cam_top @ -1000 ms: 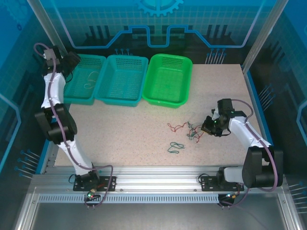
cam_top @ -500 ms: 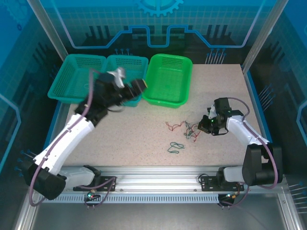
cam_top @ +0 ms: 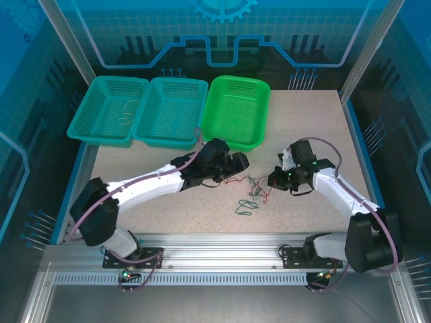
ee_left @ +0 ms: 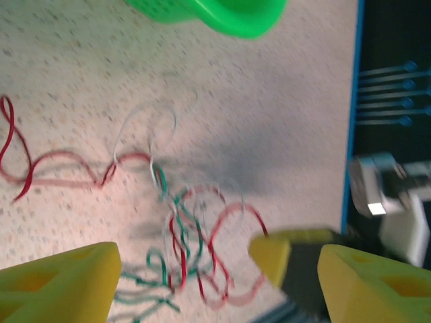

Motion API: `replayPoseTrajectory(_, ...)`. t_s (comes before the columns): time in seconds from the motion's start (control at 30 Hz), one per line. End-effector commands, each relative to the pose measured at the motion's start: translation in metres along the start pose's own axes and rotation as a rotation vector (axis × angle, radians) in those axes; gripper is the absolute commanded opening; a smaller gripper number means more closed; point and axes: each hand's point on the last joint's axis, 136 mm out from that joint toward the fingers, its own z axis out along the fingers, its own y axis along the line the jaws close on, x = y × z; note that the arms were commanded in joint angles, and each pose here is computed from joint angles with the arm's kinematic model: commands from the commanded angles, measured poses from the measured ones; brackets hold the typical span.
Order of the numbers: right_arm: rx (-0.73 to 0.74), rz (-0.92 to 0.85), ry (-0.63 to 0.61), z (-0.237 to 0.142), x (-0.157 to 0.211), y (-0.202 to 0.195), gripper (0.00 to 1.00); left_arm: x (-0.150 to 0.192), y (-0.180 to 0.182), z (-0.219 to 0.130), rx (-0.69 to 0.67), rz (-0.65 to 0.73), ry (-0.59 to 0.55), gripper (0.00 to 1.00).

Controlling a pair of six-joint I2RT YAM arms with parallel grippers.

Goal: Untangle the cables

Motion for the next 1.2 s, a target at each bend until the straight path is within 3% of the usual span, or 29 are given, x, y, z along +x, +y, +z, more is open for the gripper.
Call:
replayPoseTrajectory(0.0, -0.037, -0.058, -0.006, 0.002, 0.008, 0.012, 0.0, -0.021, 0.01, 0.023, -0.066, -0.055, -0.1, 0.81)
replayPoseTrajectory(0.17, -0.018, -0.084, 0.0, 0.008, 0.011, 0.015, 0.0, -0.017, 0.013, 0.063, -0.054, -0.051, -0.043, 0.81)
replayPoseTrajectory(0.3, -0.002, -0.081, 0.002, 0.01, 0.009, 0.014, 0.0, -0.009, 0.038, 0.072, -0.204, 0.007, 0.0, 0.76)
replayPoseTrajectory(0.57, 0.004, -0.082, 0.006, 0.012, 0.004, 0.017, 0.0, -0.008, 0.072, 0.076, -0.29, -0.005, -0.013, 0.38)
replayPoseTrajectory(0.73, 0.009, -0.088, -0.005, 0.01, -0.001, 0.02, 0.0, -0.007, 0.077, 0.088, -0.291, -0.007, 0.006, 0.43)
replayPoseTrajectory(0.83, 0.007, -0.092, 0.005, 0.012, -0.002, 0.021, 0.0, -0.004, 0.075, 0.096, -0.283, 0.008, 0.036, 0.41)
replayPoseTrajectory(0.93, 0.022, -0.091, 0.007, 0.013, -0.005, 0.02, 0.0, -0.001, 0.08, 0.102, -0.28, -0.015, 0.058, 0.3)
replayPoseTrajectory(1.03, 0.039, -0.085, -0.005, 0.013, -0.008, 0.018, 0.0, -0.008, 0.085, 0.098, -0.29, -0.034, 0.043, 0.03)
replayPoseTrajectory(1.17, 0.167, -0.028, -0.057, 0.006, -0.012, -0.01, 0.0, -0.038, 0.083, 0.069, -0.28, -0.019, -0.023, 0.0)
